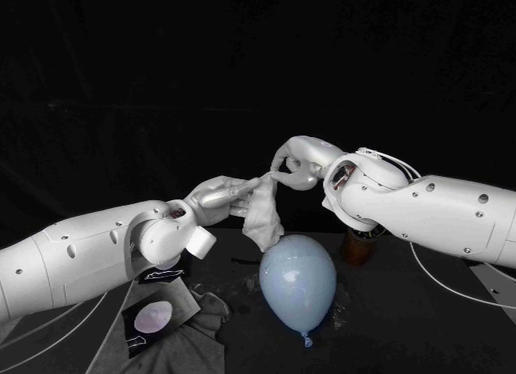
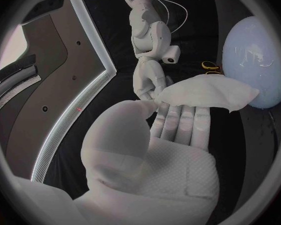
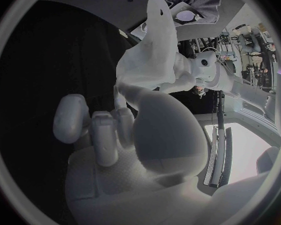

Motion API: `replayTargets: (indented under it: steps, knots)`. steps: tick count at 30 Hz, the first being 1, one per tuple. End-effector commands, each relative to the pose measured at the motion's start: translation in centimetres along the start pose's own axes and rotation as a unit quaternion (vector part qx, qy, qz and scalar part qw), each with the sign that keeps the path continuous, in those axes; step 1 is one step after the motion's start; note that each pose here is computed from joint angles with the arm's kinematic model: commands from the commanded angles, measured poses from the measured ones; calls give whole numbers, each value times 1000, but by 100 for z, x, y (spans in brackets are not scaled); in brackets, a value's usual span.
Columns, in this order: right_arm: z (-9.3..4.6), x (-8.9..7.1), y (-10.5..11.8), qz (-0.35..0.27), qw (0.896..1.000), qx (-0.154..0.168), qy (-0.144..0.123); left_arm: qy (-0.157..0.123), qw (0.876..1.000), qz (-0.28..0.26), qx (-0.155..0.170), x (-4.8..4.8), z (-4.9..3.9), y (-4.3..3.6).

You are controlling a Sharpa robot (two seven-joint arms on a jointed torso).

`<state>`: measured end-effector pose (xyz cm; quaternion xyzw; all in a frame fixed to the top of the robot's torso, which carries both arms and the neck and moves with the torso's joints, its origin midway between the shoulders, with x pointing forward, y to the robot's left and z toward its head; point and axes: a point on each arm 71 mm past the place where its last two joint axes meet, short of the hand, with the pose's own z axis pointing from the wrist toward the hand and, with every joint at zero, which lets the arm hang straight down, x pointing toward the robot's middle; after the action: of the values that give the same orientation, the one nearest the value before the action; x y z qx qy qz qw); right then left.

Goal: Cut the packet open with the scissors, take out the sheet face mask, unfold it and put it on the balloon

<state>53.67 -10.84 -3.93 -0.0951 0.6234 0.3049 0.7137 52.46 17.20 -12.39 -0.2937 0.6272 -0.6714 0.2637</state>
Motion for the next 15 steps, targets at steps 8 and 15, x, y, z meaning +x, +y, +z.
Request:
replayTargets:
  steps: [8,15]
  knots:
    - [-4,-32,-24,2,1000,6,-14,3,999,-44,7,1,1,-17]
    - [-2,-34,-20,2,1000,6,-16,-6,999,-51,9,-15,-2,-19]
